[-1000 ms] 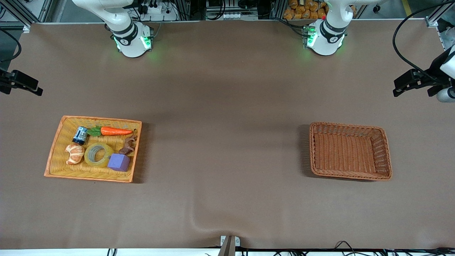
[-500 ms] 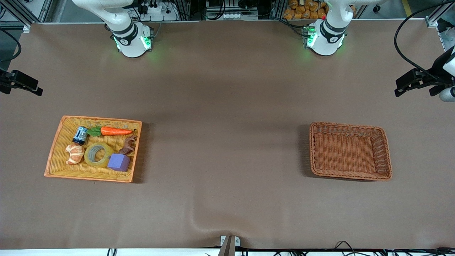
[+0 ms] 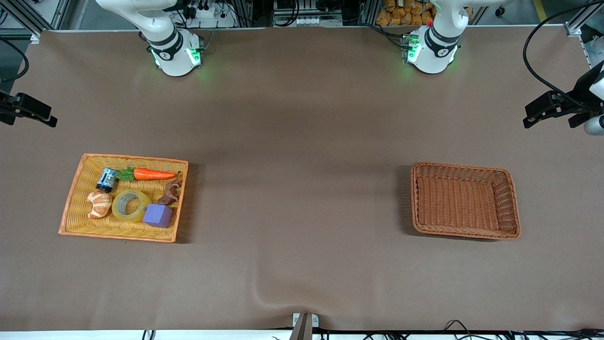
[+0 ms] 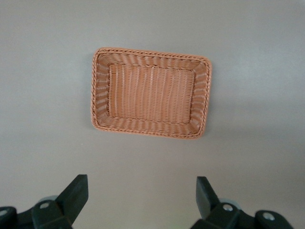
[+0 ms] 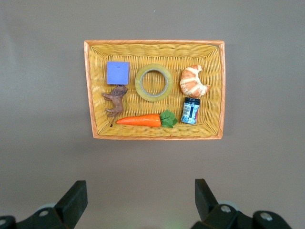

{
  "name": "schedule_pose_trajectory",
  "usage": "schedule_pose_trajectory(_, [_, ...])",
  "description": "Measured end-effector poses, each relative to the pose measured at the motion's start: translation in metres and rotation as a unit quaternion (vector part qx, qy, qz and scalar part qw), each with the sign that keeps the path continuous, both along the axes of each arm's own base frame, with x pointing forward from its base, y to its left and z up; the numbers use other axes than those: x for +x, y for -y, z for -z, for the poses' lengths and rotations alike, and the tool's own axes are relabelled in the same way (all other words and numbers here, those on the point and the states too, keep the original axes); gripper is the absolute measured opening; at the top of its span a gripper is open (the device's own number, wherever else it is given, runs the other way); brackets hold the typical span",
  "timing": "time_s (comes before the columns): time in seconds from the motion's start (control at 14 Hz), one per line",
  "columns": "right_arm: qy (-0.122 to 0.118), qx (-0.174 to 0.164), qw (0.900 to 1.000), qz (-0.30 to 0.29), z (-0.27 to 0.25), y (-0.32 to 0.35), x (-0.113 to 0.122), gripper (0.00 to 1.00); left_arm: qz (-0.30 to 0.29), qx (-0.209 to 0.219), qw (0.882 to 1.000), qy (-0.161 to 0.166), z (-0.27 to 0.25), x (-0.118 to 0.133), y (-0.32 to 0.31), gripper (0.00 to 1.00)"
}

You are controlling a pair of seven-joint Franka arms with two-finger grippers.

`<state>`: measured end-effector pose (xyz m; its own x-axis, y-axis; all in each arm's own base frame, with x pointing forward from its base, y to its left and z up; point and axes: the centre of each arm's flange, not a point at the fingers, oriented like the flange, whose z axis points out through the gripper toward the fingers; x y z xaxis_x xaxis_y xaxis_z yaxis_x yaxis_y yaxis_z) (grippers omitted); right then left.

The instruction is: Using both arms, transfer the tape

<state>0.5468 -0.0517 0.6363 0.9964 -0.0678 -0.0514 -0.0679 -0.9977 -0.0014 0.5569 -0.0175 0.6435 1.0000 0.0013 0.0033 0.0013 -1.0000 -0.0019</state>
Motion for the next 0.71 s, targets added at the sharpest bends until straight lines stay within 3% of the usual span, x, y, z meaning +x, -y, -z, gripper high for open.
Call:
schedule_pose_trajectory(0.43, [-0.008,0.000,1.000,-0.002,0.015,-0.003,0.009,1.00,-0.002,-0.001,1.000,-0.001,0.000,0.000,-0.002,1.00])
schedule_pose_trajectory(0.57, [-0.004,0.003,1.000,-0.018,0.038,-0.016,0.021,1.00,-0.001,-0.001,1.000,-0.002,0.001,0.000,-0.002,1.00])
schedule_pose_trajectory(0.71, [-0.015,0.004,0.998,-0.056,0.079,-0.039,0.034,1.00,0.000,-0.001,1.000,-0.003,0.001,0.000,-0.002,1.00])
